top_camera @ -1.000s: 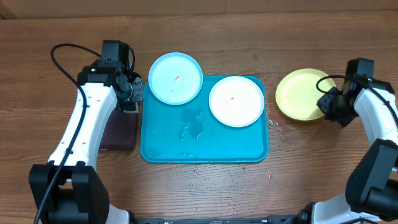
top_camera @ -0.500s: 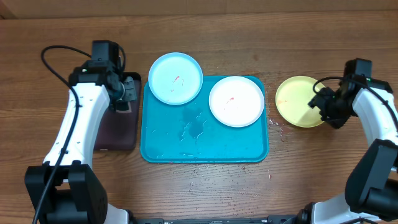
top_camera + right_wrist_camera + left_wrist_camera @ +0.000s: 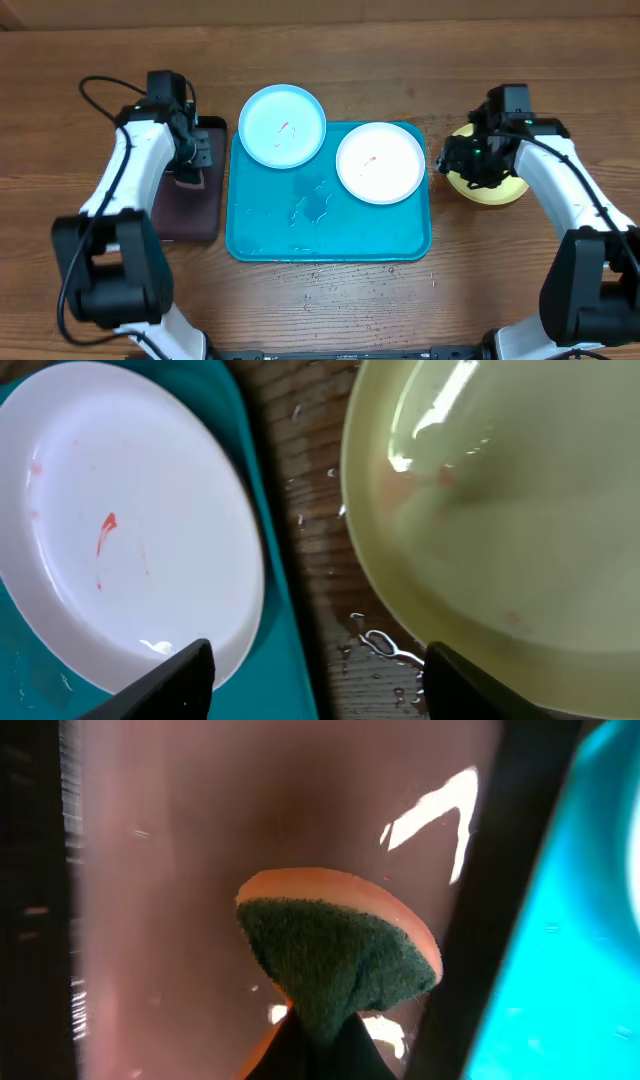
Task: Clean dirty plates on tray and stack at the side
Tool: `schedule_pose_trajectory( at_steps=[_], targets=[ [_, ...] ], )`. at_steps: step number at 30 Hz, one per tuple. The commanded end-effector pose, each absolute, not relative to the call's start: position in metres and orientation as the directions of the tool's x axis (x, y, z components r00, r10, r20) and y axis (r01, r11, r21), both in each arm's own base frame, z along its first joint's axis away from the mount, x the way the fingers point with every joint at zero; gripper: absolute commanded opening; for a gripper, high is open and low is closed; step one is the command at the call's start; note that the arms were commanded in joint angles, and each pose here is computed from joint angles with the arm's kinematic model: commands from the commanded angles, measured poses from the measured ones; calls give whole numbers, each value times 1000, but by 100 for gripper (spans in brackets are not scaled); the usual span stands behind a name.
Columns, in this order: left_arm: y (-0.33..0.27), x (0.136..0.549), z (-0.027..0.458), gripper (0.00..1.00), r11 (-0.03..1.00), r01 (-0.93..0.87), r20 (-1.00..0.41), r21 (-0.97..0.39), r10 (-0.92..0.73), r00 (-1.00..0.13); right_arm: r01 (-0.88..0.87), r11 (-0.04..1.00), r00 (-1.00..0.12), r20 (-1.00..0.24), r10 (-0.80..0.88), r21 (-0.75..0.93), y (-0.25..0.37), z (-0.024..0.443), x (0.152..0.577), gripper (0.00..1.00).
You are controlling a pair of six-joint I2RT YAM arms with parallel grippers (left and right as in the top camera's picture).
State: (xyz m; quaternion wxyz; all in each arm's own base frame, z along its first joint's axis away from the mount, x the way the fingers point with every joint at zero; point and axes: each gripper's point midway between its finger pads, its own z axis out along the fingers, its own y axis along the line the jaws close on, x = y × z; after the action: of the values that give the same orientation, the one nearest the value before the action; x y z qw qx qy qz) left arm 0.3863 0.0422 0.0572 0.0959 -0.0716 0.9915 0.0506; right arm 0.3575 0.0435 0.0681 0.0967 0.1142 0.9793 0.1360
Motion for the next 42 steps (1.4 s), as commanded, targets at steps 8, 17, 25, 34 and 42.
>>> schedule_pose_trajectory(
  at_steps=[8,17,25,34,42],
  targets=[
    [46,377,15,30,985,-133,-93,106,-123,-988,159,942,-961,-171,216,295,51,72,358,68],
    [48,394,21,63,979,-180,-159,96,-163,-974,160,942,-961,-172,217,295,51,72,358,68],
    [45,407,16,59,975,-214,-203,64,-197,-959,161,942,-962,-168,217,294,51,72,357,68],
    [37,398,2,4,978,-205,-135,27,-199,-971,160,942,-962,-169,216,294,51,72,357,68],
    [51,414,59,59,971,-237,-253,9,-227,-940,160,942,-962,-169,216,294,51,72,357,68]
  ],
)
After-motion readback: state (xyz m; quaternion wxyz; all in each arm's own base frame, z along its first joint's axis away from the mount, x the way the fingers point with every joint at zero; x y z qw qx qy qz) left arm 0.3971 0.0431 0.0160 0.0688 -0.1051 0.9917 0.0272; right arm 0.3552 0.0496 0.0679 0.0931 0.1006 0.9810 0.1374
